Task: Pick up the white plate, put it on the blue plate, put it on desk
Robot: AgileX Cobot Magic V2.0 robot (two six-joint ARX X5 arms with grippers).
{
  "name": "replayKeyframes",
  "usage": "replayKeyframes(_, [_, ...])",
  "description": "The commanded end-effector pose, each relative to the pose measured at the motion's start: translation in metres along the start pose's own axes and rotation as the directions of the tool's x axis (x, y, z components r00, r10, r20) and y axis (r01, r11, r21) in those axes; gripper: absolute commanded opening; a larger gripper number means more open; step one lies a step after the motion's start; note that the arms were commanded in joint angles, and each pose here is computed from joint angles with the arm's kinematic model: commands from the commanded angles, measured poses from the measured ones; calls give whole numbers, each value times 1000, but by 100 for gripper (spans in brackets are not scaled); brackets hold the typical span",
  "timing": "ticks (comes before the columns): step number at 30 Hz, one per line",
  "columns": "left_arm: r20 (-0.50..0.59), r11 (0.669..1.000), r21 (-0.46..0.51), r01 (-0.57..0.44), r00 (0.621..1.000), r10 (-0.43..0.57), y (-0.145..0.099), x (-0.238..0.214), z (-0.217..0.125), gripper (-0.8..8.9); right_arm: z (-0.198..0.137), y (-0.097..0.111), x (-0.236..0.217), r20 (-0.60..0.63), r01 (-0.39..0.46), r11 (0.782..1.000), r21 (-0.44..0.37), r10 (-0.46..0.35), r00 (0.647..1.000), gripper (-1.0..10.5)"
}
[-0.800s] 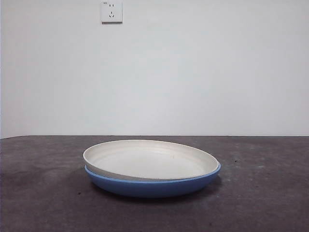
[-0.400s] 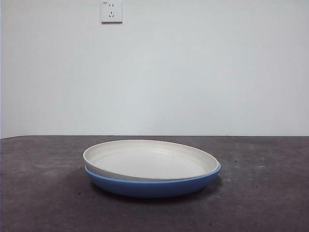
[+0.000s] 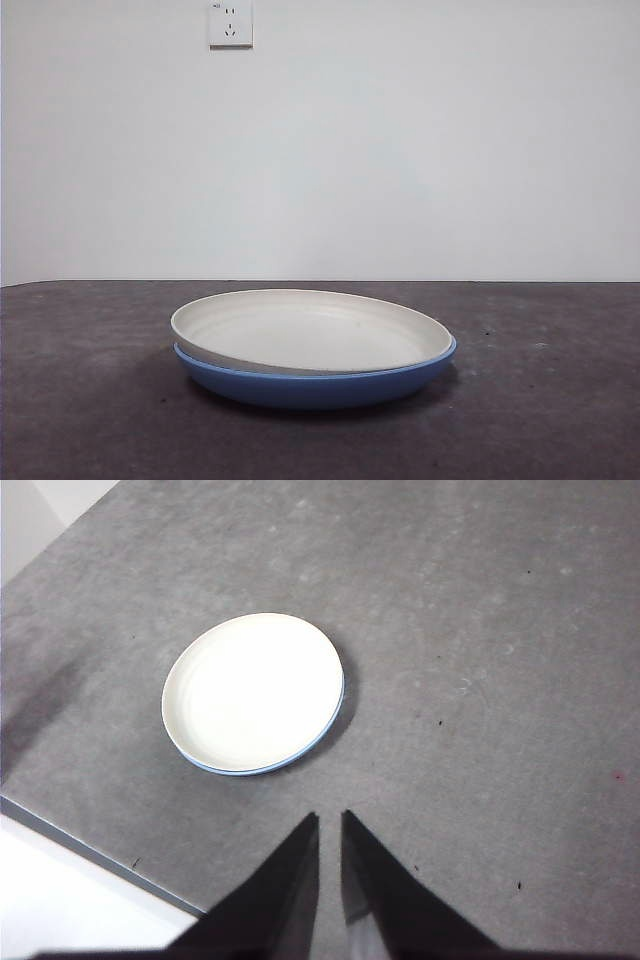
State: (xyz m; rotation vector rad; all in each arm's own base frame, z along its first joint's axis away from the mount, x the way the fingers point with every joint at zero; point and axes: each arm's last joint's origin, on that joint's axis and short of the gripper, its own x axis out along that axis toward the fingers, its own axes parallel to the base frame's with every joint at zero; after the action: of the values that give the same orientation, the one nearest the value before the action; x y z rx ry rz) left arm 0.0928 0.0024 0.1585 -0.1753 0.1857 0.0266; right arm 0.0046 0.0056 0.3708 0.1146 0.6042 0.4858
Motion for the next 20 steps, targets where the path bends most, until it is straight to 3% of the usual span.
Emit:
replayKeyframes(1, [-15,1000,0,-9,1000,9,1,3,-7,20,2,1,-2,16,-8,1000,-5,8,1000,34])
replayKeyframes(20, [10,1000,1,-4,1000,4,2,4,-8,20,3,1,-2,16,-8,1000,-5,9,1000,34])
